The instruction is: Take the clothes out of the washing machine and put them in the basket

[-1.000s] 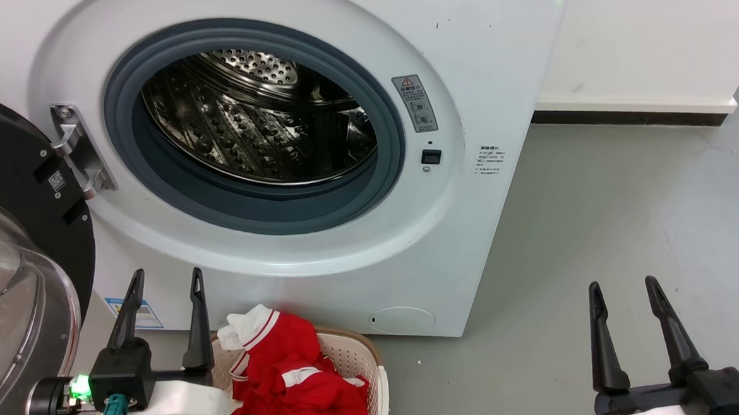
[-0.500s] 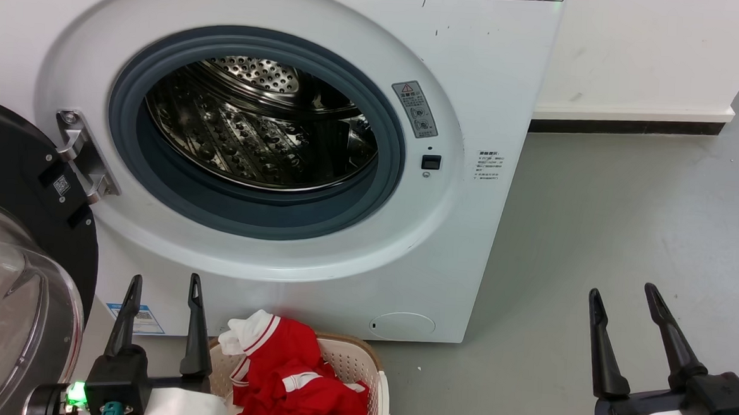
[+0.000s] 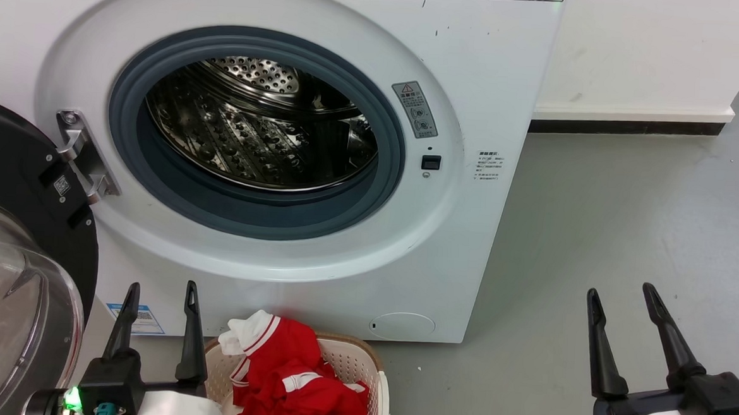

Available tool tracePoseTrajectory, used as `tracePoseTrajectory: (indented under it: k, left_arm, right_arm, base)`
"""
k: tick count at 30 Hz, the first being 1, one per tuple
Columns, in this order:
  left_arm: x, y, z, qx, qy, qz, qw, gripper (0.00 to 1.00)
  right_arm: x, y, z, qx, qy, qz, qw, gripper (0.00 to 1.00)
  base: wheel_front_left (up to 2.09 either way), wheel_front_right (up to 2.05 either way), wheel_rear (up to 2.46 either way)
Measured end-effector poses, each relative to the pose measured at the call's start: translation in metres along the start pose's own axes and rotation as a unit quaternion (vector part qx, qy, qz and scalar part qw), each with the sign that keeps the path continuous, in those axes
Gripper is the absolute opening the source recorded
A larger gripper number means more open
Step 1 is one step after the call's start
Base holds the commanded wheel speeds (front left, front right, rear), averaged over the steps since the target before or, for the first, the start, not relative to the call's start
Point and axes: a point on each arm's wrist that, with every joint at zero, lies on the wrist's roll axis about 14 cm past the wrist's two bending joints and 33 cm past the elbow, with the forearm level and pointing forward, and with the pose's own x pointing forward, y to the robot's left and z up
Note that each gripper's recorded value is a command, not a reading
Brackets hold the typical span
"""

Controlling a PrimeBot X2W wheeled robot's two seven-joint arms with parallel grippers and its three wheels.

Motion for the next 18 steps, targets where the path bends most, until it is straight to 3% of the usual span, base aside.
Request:
tracePoseTrajectory:
  k: [1, 2, 8, 18]
  left_arm:
    - [0.000, 0.000, 0.000, -0.001, 0.000, -0.001, 1.000, 1.00]
    - [-0.001, 0.000, -0.002, -0.001, 0.003, -0.001, 1.000, 0.00]
    - [-0.012, 0.001, -0.029, -0.005, 0.051, 0.003, 0.999, 0.00]
    - [-0.012, 0.008, -0.042, -0.105, 0.085, 0.028, 0.990, 0.00]
  right_arm:
    - [0.000, 0.000, 0.000, 0.000, 0.000, 0.000, 1.000, 1.00]
    - [0.000, 0.000, -0.001, 0.000, 0.002, 0.000, 1.000, 0.00]
    - [-0.010, 0.001, -0.022, 0.011, 0.038, -0.002, 0.999, 0.00]
    - [-0.011, -0.006, -0.033, 0.115, 0.055, -0.031, 0.991, 0.00]
  base:
    - [0.00, 0.00, 0.00]
    - [0.00, 0.00, 0.00]
    - [0.00, 0.00, 0.00]
    - [0.00, 0.00, 0.00]
